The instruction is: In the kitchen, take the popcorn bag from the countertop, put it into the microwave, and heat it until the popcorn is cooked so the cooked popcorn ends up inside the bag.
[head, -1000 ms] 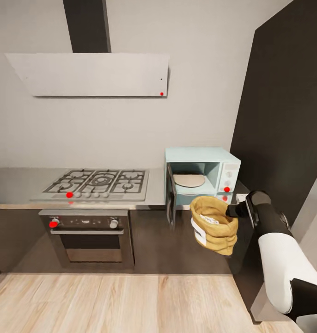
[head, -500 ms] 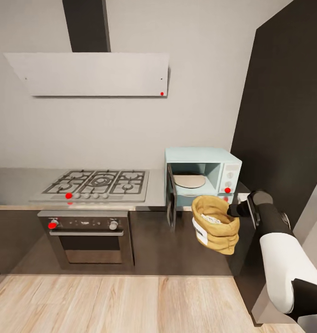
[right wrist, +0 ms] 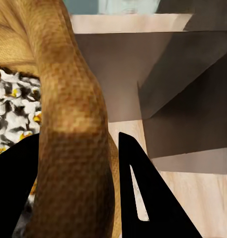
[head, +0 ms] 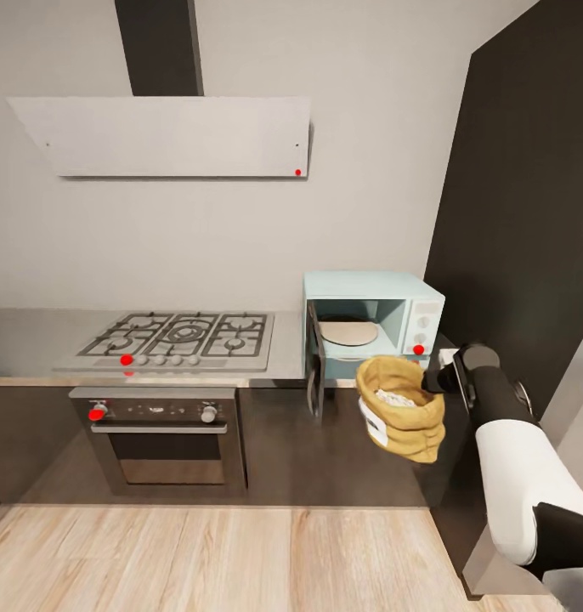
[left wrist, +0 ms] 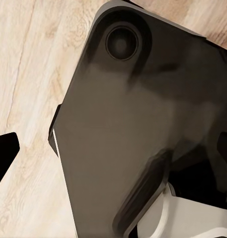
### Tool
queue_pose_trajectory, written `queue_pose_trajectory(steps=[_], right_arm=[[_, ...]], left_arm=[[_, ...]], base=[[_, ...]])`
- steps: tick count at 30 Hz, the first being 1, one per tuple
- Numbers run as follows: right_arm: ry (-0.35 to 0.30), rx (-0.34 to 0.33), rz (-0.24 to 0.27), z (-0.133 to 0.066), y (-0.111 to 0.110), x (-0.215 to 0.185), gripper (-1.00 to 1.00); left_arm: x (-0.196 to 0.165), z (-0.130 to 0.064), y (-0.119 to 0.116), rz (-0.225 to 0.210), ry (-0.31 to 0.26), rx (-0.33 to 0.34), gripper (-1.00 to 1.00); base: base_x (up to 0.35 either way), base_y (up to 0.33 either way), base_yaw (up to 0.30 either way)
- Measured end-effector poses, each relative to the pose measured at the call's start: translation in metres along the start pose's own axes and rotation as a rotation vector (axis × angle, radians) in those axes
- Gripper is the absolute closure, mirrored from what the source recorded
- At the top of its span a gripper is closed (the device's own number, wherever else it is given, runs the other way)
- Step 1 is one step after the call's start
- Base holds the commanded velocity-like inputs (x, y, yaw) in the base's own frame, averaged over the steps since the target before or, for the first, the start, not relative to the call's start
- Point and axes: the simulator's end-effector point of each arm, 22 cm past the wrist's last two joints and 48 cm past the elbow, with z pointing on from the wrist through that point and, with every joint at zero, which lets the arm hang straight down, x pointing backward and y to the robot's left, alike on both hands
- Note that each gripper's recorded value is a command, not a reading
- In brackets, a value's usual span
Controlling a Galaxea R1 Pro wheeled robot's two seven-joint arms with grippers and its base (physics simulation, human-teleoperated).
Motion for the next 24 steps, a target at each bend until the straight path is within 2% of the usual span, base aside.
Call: queue_pose_trajectory(steps=[3,5,7,11,24], right_arm=[[-0.013,-0.009,0.0,-0.007,0.004,-0.019,1.0],[0.031,-0.04,-0.008,-0.002,0.016,-0.023,1.0],[0.043,-0.044,-0.014,-0.002,0.018,-0.025,1.0],[0.017,-0.068,-0.005,-0.018,0.021,-0.058,1.0],[0.014,-0.086,0.0,-0.02,0.028,-0.061,1.0]], left_arm=[[0.0,0.0,0.0,0.0,0.001,0.0,-1.0],[0.0,0.0,0.0,0.0,0.001,0.0,-1.0],[0.0,0.0,0.0,0.0,0.001,0.0,-1.0],[0.0,0.0,0.0,0.0,0.0,0.0,-1.0],[0.0,0.0,0.0,0.0,0.001,0.0,-1.0]], base=[[0.0,0.0,0.0],[0.0,0.0,0.0],[0.0,0.0,0.0],[0.0,0.0,0.0],[0.0,0.0,0.0]])
